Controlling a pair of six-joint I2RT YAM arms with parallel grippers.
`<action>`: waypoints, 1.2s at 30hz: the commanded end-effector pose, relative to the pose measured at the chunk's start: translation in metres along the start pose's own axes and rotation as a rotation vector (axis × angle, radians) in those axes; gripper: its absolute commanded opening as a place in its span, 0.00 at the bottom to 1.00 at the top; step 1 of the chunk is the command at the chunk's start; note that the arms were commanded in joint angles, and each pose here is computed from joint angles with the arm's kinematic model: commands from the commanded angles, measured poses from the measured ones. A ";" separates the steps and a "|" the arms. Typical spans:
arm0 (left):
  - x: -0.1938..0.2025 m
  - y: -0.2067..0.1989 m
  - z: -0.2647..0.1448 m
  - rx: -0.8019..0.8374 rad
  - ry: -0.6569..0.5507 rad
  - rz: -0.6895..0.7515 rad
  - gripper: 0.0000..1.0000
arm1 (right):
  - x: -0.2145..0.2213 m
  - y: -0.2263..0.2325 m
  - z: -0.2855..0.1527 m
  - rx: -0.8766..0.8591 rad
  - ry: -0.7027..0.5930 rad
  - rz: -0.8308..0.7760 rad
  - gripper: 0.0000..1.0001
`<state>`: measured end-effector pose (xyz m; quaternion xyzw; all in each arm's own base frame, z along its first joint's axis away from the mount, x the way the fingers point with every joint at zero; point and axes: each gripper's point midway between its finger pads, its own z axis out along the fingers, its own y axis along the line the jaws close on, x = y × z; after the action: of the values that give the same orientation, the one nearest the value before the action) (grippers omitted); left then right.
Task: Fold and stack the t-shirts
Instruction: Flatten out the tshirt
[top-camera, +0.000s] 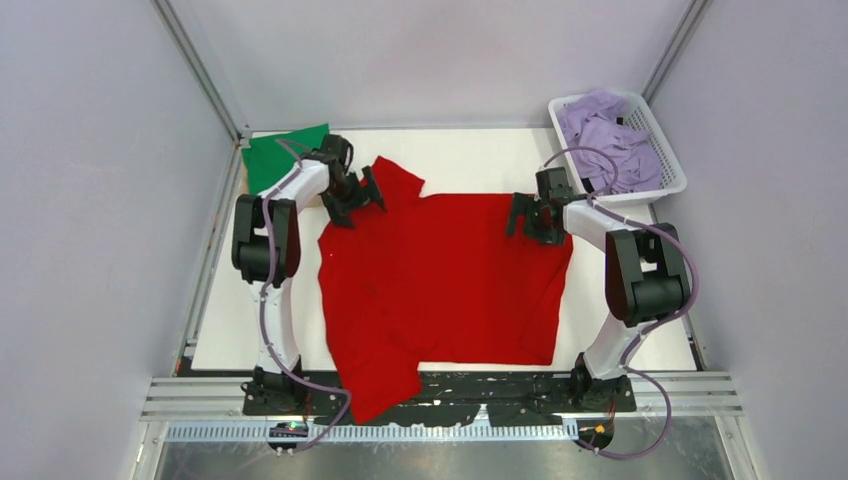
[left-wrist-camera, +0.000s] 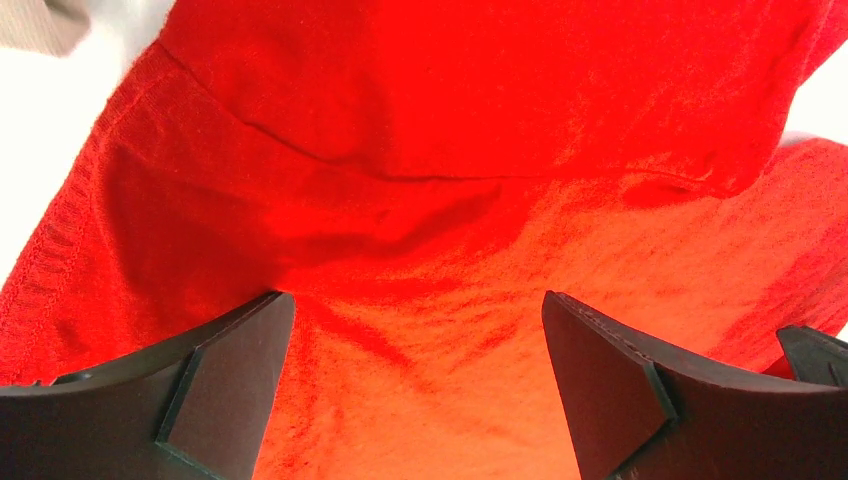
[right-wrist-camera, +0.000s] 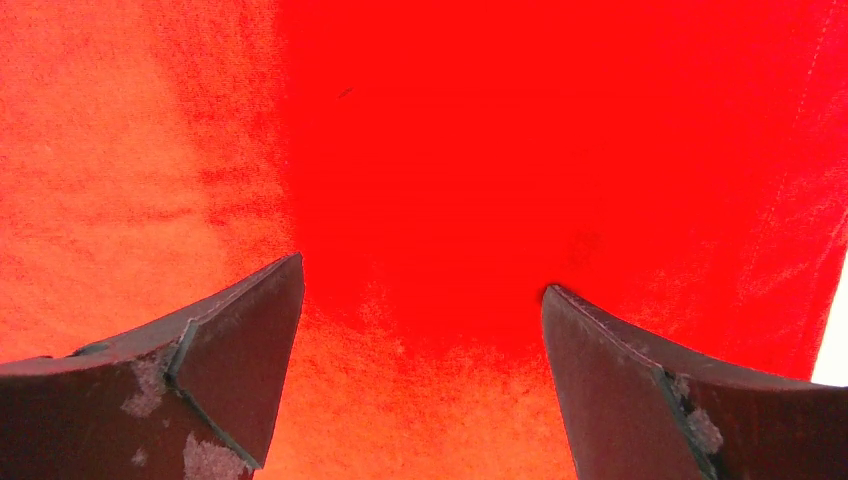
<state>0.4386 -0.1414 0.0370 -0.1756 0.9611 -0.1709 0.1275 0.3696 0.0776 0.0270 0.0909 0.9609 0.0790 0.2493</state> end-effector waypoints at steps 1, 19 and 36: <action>-0.024 0.004 0.006 -0.017 -0.004 -0.035 1.00 | -0.024 0.008 0.017 -0.034 0.013 0.019 0.95; -0.114 -0.043 -0.055 0.061 -0.274 0.031 1.00 | -0.097 0.030 -0.015 0.024 -0.087 -0.189 0.95; 0.112 -0.026 -0.071 0.100 -0.149 0.228 1.00 | 0.139 0.020 -0.092 0.062 0.109 -0.212 0.71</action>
<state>0.3371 -0.1814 0.1183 -0.0640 0.9553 -0.1661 0.2361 0.2310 0.1272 0.0553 -0.0665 0.9740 0.0235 0.2152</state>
